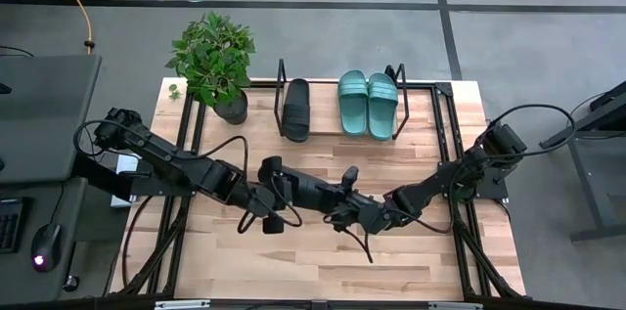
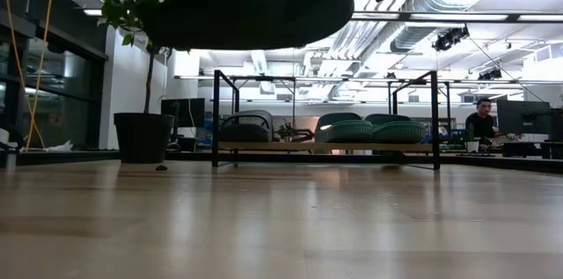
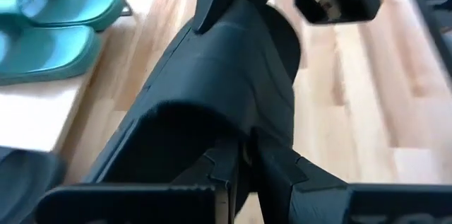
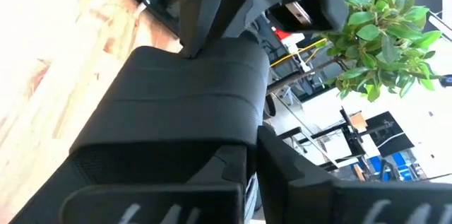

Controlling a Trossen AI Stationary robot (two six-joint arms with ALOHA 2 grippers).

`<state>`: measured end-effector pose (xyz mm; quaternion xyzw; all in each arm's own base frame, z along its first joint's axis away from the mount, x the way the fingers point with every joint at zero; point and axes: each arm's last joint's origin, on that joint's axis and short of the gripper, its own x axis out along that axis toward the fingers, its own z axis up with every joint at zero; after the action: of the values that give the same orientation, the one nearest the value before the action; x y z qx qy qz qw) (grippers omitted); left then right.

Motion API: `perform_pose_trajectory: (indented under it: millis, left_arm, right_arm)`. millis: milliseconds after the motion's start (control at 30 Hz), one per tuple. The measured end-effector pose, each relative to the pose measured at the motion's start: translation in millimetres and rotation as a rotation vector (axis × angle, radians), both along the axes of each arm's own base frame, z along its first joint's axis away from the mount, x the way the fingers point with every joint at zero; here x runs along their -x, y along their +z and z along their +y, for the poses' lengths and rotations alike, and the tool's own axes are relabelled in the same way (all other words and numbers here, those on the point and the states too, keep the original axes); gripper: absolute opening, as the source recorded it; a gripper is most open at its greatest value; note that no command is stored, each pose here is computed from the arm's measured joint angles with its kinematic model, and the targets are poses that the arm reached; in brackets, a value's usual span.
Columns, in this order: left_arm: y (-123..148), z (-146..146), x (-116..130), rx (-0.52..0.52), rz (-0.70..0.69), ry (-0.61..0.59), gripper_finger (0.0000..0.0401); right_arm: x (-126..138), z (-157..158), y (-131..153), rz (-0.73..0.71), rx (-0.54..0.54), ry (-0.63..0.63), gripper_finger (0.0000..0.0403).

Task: Pick and place slides into the shelf
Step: Put the black slipper on the shelf

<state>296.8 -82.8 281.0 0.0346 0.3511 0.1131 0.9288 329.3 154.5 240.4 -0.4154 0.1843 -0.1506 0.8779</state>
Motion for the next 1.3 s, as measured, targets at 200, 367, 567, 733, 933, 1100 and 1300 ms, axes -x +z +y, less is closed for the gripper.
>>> perform_pose_trajectory:
  millis: [200,367,567,733,933,1100,1300]
  left_arm:
    - [-6,4,7,-0.085,0.084,0.047,0.0028]
    - [-9,7,12,-0.124,0.136,0.079,0.0028]
    - [-9,10,14,-0.196,0.135,0.131,0.0028]
    - [2,12,17,-0.239,0.129,0.195,0.0028]
    - [7,9,24,-0.306,0.152,0.231,0.0028]
    - [14,2,34,-0.431,0.089,0.291,0.0028]
    - [29,0,49,-0.488,0.002,0.332,0.0028]
  right_arm:
    - [1,0,0,-0.008,-0.005,-0.031,0.0001]
    - [1,-2,-1,-0.01,-0.007,-0.059,0.0]
    - [1,-5,0,-0.02,0.008,-0.116,0.0]
    - [1,-12,3,-0.046,0.002,-0.195,0.0]
    - [-1,-28,9,-0.108,-0.042,-0.312,0.0]
    - [2,-42,19,-0.152,-0.069,-0.393,0.0]
    - [9,-65,30,-0.194,-0.151,-0.474,0.0]
